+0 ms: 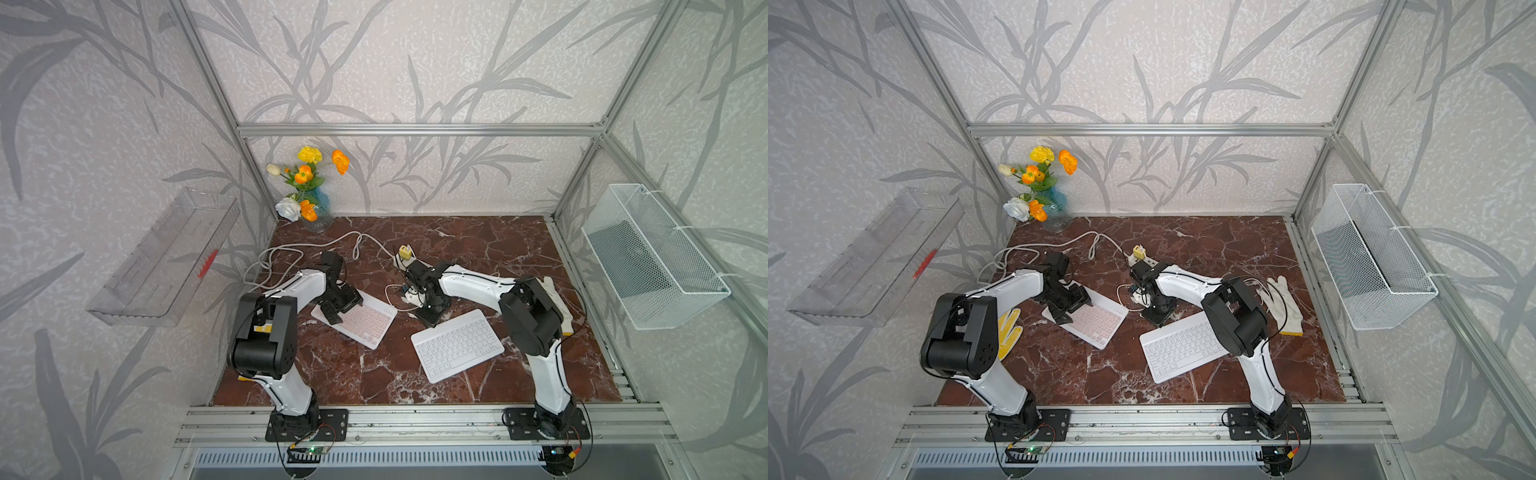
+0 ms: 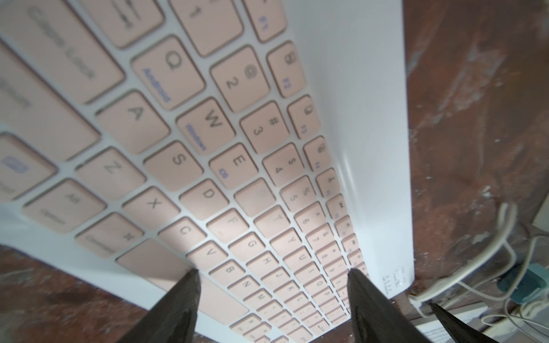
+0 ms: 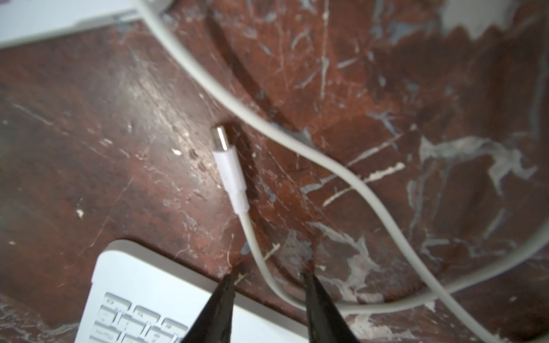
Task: Unplug the wireless keyboard
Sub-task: Remove the plug from the socket.
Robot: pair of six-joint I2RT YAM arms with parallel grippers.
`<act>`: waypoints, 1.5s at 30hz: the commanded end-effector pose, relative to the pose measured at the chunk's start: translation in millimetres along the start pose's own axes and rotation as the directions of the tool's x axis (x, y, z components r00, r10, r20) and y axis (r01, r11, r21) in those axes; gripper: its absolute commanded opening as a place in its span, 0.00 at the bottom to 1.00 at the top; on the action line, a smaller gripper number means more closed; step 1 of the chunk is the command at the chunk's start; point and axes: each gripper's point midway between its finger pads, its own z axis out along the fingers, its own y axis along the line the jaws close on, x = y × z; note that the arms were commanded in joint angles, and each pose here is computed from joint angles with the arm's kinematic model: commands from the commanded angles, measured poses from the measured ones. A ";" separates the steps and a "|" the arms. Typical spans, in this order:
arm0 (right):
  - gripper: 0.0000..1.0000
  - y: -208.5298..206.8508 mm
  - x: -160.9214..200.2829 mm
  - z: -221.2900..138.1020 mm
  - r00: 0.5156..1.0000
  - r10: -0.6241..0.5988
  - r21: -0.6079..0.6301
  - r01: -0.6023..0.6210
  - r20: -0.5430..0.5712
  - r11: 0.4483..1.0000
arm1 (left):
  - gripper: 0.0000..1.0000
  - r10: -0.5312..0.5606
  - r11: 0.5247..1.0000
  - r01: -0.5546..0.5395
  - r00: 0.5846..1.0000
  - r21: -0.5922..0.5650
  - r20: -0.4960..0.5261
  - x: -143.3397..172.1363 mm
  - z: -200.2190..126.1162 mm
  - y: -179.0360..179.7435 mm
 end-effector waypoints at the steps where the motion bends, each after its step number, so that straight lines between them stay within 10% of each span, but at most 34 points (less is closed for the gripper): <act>1: 0.44 -1.1 -6.4 -37.5 0.993 0.073 -0.095 -0.064 0.094 0.993 | 0.78 0.069 0.989 -0.079 0.994 0.123 0.085 -14.4 -29.1 -39.0; 21: 0.48 -90.7 -110.3 -139.9 0.851 0.205 -0.085 -0.187 0.484 0.979 | 0.76 0.288 0.919 -0.329 0.936 0.217 0.201 -49.7 -60.4 -152.7; 45: 0.54 -104.1 -130.7 -142.8 0.775 0.319 -0.231 -0.227 0.545 0.946 | 0.64 0.297 0.904 -0.325 0.945 0.277 0.140 -78.3 8.5 -213.0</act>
